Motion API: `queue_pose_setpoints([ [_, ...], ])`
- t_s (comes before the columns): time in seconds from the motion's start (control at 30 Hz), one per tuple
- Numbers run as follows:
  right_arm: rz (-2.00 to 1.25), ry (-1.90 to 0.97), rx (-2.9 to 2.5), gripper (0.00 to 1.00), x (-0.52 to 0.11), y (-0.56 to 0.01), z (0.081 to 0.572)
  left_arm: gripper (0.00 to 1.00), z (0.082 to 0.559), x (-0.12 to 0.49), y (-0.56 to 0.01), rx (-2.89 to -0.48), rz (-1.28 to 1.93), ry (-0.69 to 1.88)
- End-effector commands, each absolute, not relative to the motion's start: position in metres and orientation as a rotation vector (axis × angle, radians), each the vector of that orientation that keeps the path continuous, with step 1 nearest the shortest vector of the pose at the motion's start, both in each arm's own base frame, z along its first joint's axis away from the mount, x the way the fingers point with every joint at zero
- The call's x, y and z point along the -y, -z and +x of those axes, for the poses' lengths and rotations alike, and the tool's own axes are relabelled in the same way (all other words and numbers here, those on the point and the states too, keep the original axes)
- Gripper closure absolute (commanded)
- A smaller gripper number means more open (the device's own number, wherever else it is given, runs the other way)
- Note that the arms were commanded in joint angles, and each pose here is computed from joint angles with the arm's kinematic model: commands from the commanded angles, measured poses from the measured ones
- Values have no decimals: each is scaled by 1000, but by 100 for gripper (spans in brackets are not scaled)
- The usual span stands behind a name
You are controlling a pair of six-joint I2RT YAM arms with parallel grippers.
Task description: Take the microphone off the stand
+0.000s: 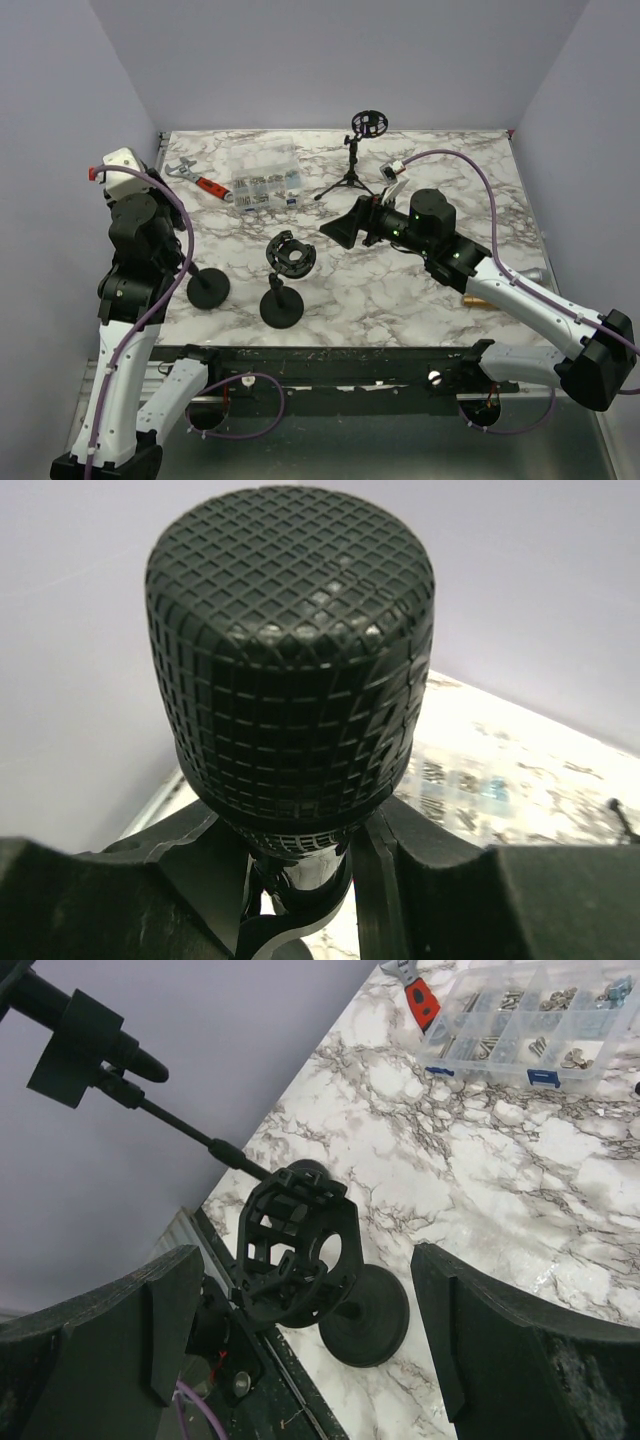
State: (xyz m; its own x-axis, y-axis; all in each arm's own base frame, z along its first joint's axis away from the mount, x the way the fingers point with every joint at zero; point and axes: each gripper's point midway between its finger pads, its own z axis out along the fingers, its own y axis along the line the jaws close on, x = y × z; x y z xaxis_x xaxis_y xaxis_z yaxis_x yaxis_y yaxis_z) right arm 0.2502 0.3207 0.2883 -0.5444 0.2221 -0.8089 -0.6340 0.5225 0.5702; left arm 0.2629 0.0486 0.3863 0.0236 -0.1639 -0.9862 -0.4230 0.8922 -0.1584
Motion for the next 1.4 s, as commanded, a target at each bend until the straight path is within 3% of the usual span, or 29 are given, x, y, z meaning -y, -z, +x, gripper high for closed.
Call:
queue_pose_setpoints([
  [0.0,-342,-1142,-1822,7,-322,-292,254,100,274,-18,-442,-1425,-380,0],
  [0.37,-335,-1138,-1825,7,-322,-291,255,100,307,34,-436,-1480,-227,213],
  [0.57,-339,-1148,-1838,7,-326,-286,256,100,306,53,-433,-1476,-140,175],
  [0.63,-344,-1155,-1836,7,-327,-287,256,89,305,56,-427,-1494,-123,171],
  [0.73,-349,-1153,-1838,7,-329,-287,257,46,299,65,-420,-1513,-57,204],
  [0.77,-353,-1149,-1839,7,-329,-287,257,36,296,66,-419,-1507,-44,214],
  [0.83,-356,-1139,-1842,7,-329,-287,259,26,292,68,-416,-1500,-25,226],
  [0.97,-378,-1122,-1842,0,-332,-291,262,14,285,74,-413,-1529,16,250],
  [1.03,-392,-1114,-1832,0,-334,-296,264,2,280,76,-413,-1544,34,265],
  [1.37,-504,-1031,-1781,0,-367,-328,274,1,218,71,-413,-1539,94,340],
])
